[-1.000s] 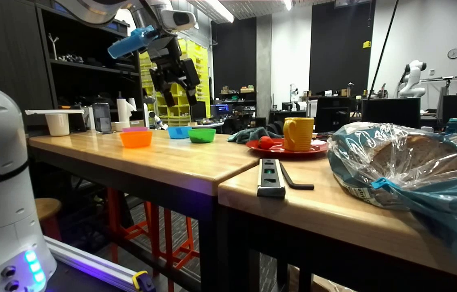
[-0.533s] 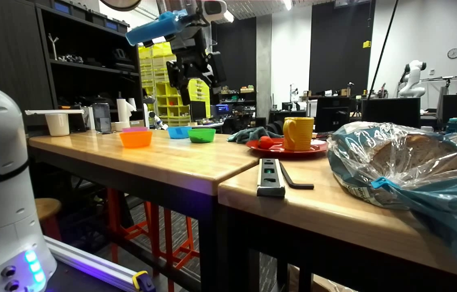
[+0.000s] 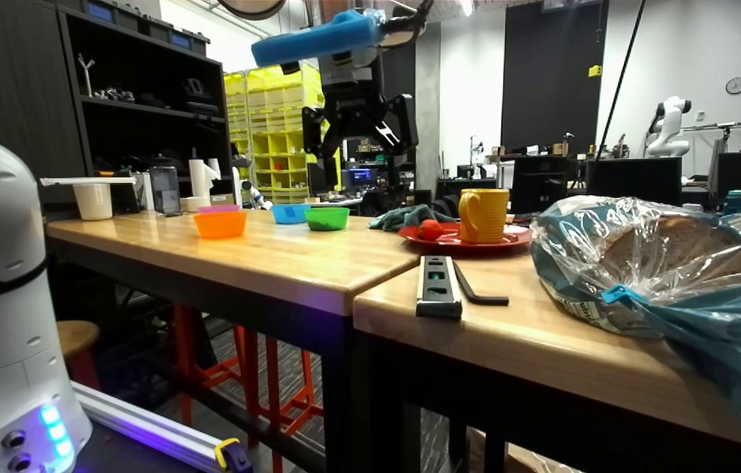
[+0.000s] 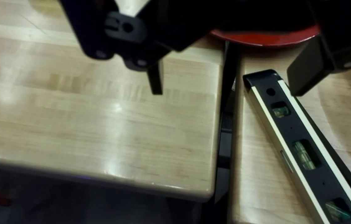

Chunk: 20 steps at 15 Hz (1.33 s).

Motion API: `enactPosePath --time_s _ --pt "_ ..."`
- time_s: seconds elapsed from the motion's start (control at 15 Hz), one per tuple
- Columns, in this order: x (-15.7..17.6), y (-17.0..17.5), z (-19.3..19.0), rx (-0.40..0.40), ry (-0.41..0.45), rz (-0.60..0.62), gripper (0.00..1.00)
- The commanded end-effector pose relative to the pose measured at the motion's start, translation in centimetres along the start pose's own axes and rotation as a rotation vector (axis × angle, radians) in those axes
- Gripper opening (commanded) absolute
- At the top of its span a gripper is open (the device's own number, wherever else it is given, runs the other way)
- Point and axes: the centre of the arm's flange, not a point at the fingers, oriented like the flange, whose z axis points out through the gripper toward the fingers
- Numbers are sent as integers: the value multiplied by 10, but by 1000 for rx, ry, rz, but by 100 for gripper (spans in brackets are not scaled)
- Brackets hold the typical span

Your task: Move the black object to the left

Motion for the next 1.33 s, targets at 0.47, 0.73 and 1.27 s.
enactPosePath --time_s 0.47,0.73,1.27 --pt "14 72 42 -57 -144 -244 100" --pt "24 78 62 -85 -179 -318 100" --pt "32 81 92 -94 -241 -371 100"
